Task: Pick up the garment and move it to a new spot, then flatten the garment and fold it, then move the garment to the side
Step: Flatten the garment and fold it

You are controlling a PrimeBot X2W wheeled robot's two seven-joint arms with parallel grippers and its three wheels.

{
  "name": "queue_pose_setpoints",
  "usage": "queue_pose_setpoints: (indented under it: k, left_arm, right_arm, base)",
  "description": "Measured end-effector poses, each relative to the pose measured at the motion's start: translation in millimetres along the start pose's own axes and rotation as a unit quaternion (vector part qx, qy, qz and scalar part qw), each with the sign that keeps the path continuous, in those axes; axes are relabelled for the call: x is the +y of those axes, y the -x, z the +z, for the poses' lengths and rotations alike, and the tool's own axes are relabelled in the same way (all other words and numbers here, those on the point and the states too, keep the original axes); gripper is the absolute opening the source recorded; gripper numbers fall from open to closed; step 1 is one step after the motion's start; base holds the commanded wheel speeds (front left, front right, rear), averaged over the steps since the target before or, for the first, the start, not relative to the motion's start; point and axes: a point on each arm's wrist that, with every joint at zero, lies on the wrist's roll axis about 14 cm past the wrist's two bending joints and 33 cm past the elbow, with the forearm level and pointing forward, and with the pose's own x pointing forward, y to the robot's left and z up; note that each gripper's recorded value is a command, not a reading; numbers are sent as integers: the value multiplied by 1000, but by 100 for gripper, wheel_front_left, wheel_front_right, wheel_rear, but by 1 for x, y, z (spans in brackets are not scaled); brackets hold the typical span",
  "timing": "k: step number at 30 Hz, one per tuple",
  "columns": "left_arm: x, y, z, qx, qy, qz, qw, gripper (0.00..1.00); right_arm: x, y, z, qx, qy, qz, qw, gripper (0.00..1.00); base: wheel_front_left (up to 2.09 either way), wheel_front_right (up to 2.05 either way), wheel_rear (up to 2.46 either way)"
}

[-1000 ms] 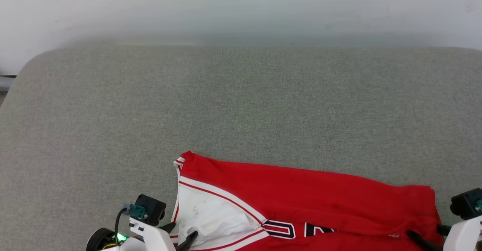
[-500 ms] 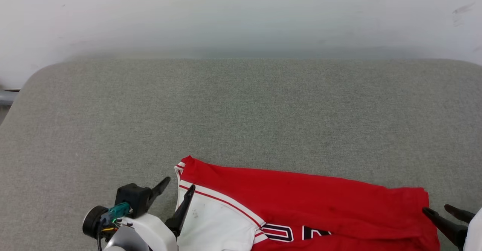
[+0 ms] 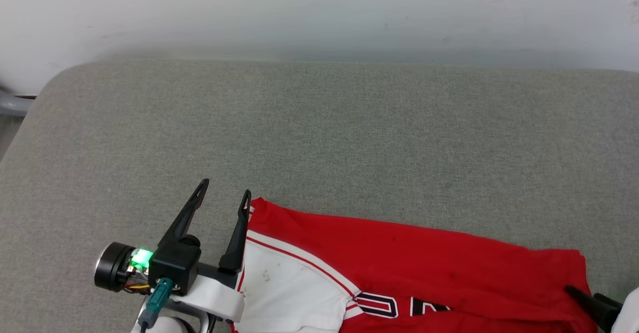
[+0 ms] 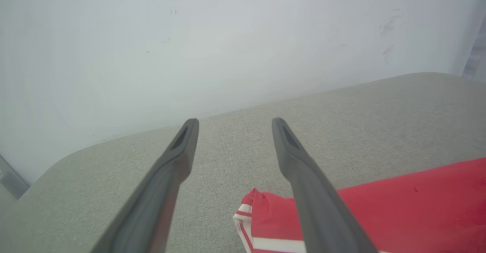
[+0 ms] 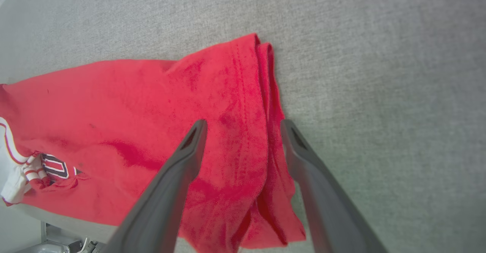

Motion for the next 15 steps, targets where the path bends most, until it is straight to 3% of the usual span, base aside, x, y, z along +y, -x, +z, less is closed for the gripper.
queue_pose_setpoints:
  k: [7,15]
  left_arm:
    - [1,4,1,-8,-28,0,1000,100]
    - [4,5,-6,1,-30,0,1000,100]
  right_arm:
    - [-21,-7,-11,24,0,-49,999,100]
    - [-13,-18,-22,53,-5,-43,998,100]
  base:
    - [0,0,0]
    - [0,0,0]
